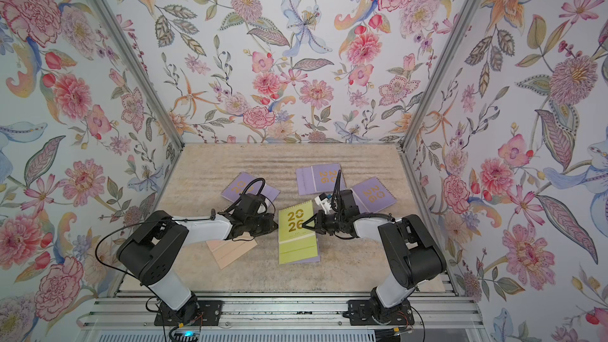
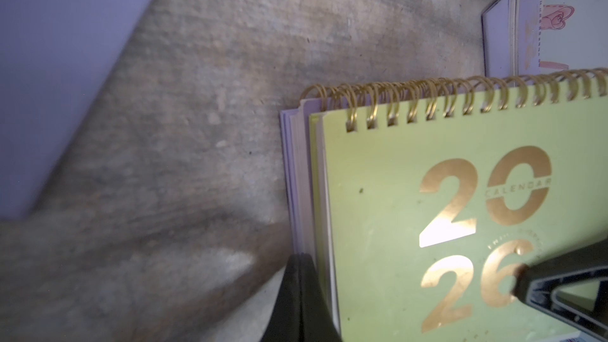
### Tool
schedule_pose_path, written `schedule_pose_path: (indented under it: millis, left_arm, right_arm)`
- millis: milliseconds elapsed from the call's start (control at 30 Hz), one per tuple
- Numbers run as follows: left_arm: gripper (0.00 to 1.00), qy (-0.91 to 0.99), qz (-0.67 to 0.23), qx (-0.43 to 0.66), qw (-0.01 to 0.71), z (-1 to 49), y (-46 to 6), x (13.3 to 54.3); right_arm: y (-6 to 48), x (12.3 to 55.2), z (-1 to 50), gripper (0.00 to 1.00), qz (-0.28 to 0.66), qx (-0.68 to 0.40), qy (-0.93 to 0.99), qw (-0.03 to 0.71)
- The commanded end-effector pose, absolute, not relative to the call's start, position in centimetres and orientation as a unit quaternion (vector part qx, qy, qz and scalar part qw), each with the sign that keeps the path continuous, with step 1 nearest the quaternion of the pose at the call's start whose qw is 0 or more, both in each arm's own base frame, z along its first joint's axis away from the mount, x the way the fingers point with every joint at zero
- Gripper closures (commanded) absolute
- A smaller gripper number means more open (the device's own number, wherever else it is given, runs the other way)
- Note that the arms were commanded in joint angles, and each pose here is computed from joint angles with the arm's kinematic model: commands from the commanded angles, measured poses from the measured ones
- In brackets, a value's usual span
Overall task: Stack the calendars
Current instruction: Place the calendar at the calendar.
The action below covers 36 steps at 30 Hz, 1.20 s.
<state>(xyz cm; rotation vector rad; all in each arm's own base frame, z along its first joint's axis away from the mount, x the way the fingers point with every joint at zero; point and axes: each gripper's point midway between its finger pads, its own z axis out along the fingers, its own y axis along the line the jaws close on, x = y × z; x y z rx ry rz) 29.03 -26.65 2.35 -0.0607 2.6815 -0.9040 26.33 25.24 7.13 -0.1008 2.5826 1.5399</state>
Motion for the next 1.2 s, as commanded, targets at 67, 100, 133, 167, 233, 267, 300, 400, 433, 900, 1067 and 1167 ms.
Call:
schedule_pose_path:
  millis: [67, 100, 133, 167, 233, 267, 300, 400, 433, 900, 1067, 1167]
  left_arm:
    - [1.00, 0.936, -0.317, -0.017, 0.151, 2.3, -27.2, 29.1]
    - [1.00, 0.936, -0.317, -0.017, 0.152, 2.4, -27.2, 29.2]
    - [1.00, 0.936, -0.317, -0.017, 0.152, 2.4, -27.2, 29.2]
    - [1.00, 0.936, -0.317, -0.017, 0.151, 2.3, -27.2, 29.1]
    - [1.00, 0.936, -0.316, -0.018, 0.151, 2.4, -27.2, 29.2]
    - [1.00, 0.936, -0.316, -0.017, 0.151, 2.4, -27.2, 29.1]
    - [1.00, 0.936, -0.316, -0.017, 0.152, 2.4, -27.2, 29.2]
    - [1.00, 0.937, -0.314, -0.017, 0.152, 2.4, -27.1, 29.1]
    - [1.00, 0.937, -0.313, -0.018, 0.152, 2.4, -27.0, 29.1]
    - [1.00, 0.938, -0.309, -0.021, 0.157, 2.7, -27.0, 29.4]
    - [1.00, 0.939, -0.306, -0.020, 0.156, 2.7, -26.9, 29.4]
    - [1.00, 0.940, -0.302, -0.019, 0.158, 2.8, -26.8, 29.5]
  right_arm:
    - [25.0, 26.4, 5.7, 0.83, 0.490, -0.033, 0.869, 0.062]
    - [25.0, 26.5, 5.7, 0.82, 0.487, -0.031, 0.870, 0.063]
    - [24.9, 26.6, 5.7, 0.81, 0.485, -0.029, 0.872, 0.064]
    - [24.8, 26.7, 5.6, 0.80, 0.483, -0.027, 0.873, 0.066]
    - [24.7, 26.9, 5.5, 0.78, 0.479, -0.024, 0.875, 0.067]
    - [24.7, 26.9, 5.5, 0.78, 0.478, -0.023, 0.876, 0.066]
    - [24.6, 27.1, 5.4, 0.77, 0.475, -0.020, 0.877, 0.067]
    - [24.3, 27.4, 5.3, 0.76, 0.470, -0.014, 0.880, 0.069]
    - [24.2, 27.4, 5.2, 0.76, 0.467, -0.011, 0.882, 0.068]
    - [22.9, 27.4, 4.4, 0.60, 0.444, 0.004, 0.894, 0.065]
    - [22.5, 27.5, 4.5, 0.54, 0.432, 0.007, 0.899, 0.071]
    - [22.1, 27.6, 4.7, 0.46, 0.426, 0.010, 0.901, 0.077]
